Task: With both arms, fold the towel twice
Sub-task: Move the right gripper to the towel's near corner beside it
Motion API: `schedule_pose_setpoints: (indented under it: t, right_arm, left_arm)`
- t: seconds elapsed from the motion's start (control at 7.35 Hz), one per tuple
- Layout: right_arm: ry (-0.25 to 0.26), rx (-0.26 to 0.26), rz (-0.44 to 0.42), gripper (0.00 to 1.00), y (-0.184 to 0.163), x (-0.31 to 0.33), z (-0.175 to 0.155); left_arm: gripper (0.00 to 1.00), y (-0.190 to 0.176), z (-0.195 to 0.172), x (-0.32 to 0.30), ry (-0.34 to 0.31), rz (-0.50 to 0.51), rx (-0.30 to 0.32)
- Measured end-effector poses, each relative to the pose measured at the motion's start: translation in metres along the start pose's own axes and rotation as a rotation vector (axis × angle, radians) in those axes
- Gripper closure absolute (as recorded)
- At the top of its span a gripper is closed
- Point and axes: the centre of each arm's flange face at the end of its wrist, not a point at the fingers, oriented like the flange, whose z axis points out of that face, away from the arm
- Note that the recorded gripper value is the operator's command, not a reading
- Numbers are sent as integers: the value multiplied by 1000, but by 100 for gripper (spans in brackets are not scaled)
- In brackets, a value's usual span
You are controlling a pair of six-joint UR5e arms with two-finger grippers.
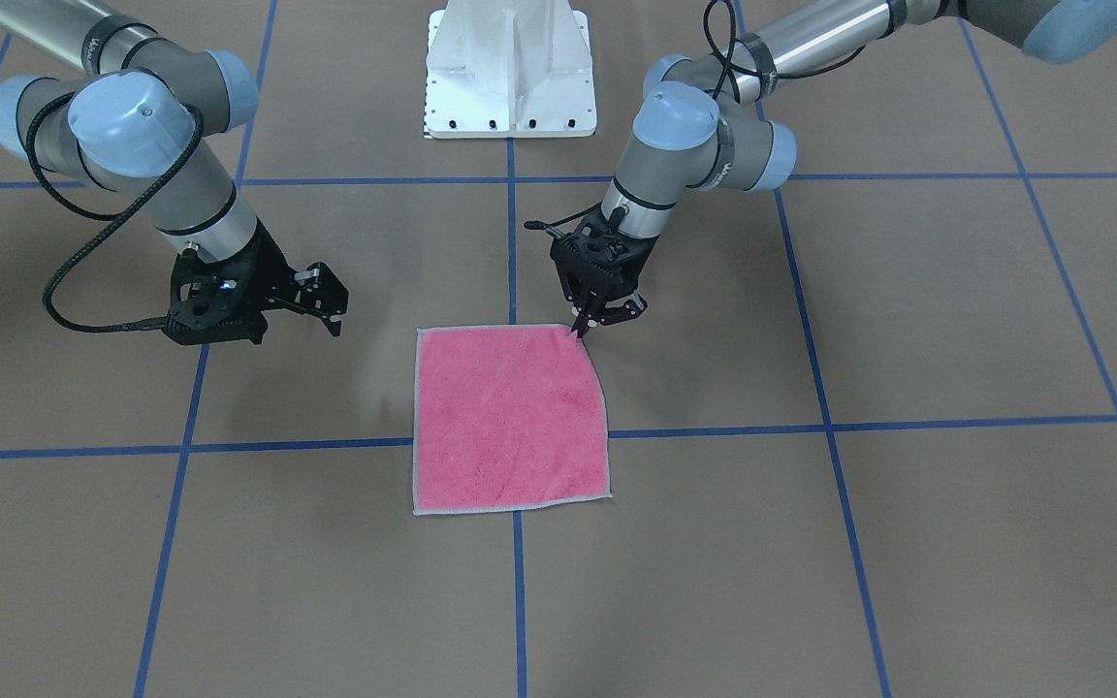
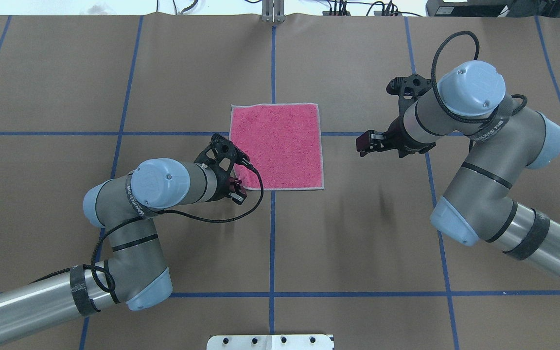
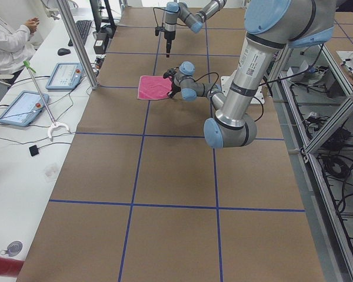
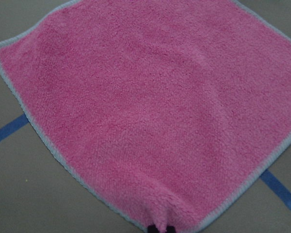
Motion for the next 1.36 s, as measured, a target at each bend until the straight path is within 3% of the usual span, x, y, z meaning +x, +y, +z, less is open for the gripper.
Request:
schedule_pose_setpoints:
  t: [0.27, 0.54, 0.68, 0.95, 1.36]
  right_arm:
    - [1, -7, 46, 1, 9, -8, 6]
    - [11, 25, 121, 1, 39, -41, 25]
    - [8, 50, 103, 7, 58, -66, 33]
    - [10, 131, -49, 21, 91, -112, 45]
    - [38, 186, -329, 29, 98, -123, 49]
  left_arm:
    - [91, -1, -2, 0, 2, -6, 4]
    - [92, -1, -3, 0, 2, -10, 5]
    - [95, -2, -3, 0, 2, -10, 6]
    - [100, -2, -3, 0, 2, -11, 6]
    - [100, -2, -3, 0, 4, -11, 7]
